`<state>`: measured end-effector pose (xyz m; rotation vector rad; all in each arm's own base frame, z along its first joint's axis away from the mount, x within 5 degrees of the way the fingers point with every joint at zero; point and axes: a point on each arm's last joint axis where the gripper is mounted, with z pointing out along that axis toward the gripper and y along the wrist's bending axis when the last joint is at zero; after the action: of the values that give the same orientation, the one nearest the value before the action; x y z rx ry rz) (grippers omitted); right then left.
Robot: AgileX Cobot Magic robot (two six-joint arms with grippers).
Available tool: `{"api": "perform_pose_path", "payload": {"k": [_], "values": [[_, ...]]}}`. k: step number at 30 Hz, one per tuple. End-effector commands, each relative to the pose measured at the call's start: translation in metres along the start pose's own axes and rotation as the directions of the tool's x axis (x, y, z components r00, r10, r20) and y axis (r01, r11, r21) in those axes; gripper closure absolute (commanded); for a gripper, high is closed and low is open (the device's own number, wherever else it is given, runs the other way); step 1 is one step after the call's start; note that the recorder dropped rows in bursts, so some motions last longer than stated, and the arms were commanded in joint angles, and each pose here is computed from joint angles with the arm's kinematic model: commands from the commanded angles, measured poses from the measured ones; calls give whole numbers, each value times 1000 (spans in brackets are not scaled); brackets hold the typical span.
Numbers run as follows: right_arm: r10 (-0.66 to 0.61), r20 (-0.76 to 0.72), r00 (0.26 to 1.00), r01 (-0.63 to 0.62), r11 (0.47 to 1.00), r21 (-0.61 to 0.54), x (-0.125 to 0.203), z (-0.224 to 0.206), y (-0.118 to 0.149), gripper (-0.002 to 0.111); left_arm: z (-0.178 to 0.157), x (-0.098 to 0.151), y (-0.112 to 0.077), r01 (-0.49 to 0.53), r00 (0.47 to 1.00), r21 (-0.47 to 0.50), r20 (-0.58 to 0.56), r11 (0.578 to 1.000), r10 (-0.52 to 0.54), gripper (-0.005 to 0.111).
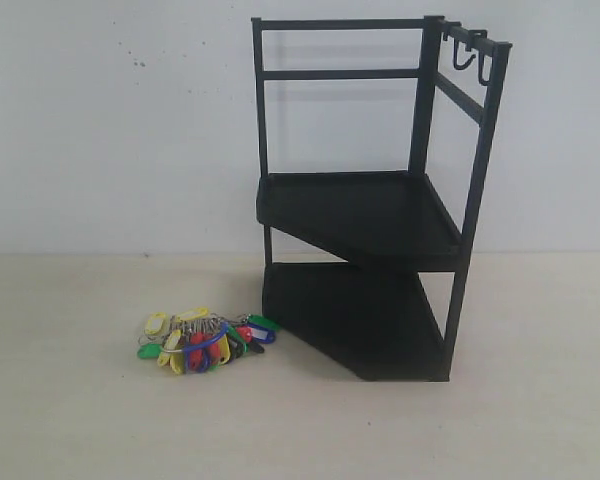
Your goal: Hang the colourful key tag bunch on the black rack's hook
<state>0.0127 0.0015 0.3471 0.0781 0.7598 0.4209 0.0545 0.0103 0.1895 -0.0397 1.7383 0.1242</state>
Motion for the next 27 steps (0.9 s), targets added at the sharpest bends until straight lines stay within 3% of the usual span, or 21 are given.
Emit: {"api": "perform_pose_path", "payload": {"k": [1,2,4,6,7,9,12,15,16,17,19,23,27], "values": [[-39,-334,942,73,993,90,-18,52,6,108,0,-1,0,5,1000,3,2,1000,-5,102],[-19,-457,889,116,976,186,-12,66,-2,108,0,-1,0,5,1000,3,2,1000,-5,102],[40,-592,805,155,949,274,0,79,-11,108,0,-1,0,5,1000,3,2,1000,-5,102],[73,-724,686,159,956,246,23,84,-12,108,0,-1,0,5,1000,3,2,1000,-5,102],[58,-826,560,162,971,178,42,83,-10,108,0,-1,0,5,1000,3,2,1000,-5,102],[69,-910,409,132,982,134,61,79,-6,108,0,-1,0,5,1000,3,2,1000,-5,102],[200,-966,164,23,978,206,88,71,3,108,0,-1,0,5,1000,3,2,1000,-5,102],[197,-978,63,43,979,200,100,68,1,108,0,-1,0,5,1000,3,2,1000,-5,102],[152,-988,25,42,987,153,104,68,1,108,0,-1,0,5,1000,3,2,1000,-5,102],[37,-999,-27,10,999,36,110,66,4,108,0,-1,0,5,1000,3,2,1000,-5,102],[-80,-991,-112,-131,989,-65,123,64,16,108,0,-1,0,5,1000,3,2,1000,-5,102],[-228,-964,-138,-442,885,-146,152,67,47,108,0,-1,0,5,1000,3,2,1000,-5,102],[-280,-944,-175,-539,829,-146,194,67,70,108,0,-1,0,5,1000,3,2,1000,-5,102]]}}
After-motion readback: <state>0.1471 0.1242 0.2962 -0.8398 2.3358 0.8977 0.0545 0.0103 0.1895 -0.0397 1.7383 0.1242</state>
